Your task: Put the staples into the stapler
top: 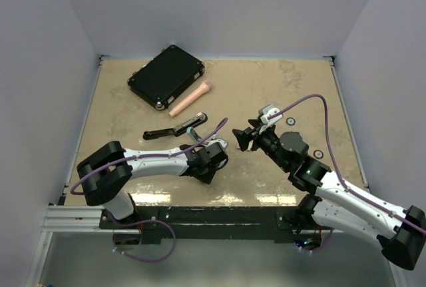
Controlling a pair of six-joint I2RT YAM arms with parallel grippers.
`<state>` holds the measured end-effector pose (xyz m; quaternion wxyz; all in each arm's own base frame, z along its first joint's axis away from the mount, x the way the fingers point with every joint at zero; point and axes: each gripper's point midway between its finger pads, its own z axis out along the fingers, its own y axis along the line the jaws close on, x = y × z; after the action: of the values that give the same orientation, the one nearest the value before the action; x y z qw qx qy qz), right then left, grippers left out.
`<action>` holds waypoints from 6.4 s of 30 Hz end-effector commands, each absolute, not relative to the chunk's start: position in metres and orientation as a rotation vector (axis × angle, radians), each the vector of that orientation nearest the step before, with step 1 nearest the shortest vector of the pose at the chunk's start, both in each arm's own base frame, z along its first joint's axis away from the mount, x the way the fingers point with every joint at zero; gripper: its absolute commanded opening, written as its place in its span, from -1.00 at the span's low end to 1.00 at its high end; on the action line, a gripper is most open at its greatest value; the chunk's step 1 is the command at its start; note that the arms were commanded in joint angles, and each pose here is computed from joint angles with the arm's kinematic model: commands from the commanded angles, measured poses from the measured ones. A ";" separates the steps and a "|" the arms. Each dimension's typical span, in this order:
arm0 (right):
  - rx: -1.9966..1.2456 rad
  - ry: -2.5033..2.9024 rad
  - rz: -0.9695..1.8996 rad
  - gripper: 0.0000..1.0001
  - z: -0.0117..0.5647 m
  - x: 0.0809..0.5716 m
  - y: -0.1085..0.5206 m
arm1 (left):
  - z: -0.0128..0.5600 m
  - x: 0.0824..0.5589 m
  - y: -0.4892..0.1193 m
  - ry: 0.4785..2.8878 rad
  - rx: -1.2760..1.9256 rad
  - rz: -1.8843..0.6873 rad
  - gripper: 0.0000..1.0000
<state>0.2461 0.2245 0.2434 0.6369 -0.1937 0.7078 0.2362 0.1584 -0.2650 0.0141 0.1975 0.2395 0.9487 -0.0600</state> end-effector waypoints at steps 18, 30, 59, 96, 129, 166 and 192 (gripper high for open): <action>-0.428 1.621 0.551 0.36 0.264 0.249 0.227 | 0.031 0.161 -0.270 2.618 0.656 -0.219 0.03; -0.428 1.795 0.508 0.36 0.240 0.247 0.223 | 0.054 0.150 -0.261 2.695 0.564 -0.373 0.01; -0.400 1.863 0.790 0.36 0.220 0.209 0.241 | 0.040 0.142 -0.264 2.579 -0.569 -0.554 -0.27; -0.498 1.803 0.781 0.37 0.226 0.190 0.225 | 0.016 0.143 -0.255 2.482 -0.729 -0.394 -0.69; -0.785 1.855 1.148 0.40 0.187 0.154 0.286 | 0.078 0.166 -0.246 1.994 -0.651 -1.096 -1.00; -1.157 2.228 0.616 0.21 0.088 0.169 0.352 | 0.224 0.183 -0.119 1.855 -0.749 -0.527 0.49; -1.295 2.505 0.093 -0.13 0.027 0.168 0.374 | 0.359 0.203 -0.095 1.597 -0.488 -0.397 0.55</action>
<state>0.1690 0.3765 0.0180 0.1621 -0.4606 0.8711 0.0530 0.1970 -0.0914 0.3357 0.6276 -0.2329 0.7203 -0.1816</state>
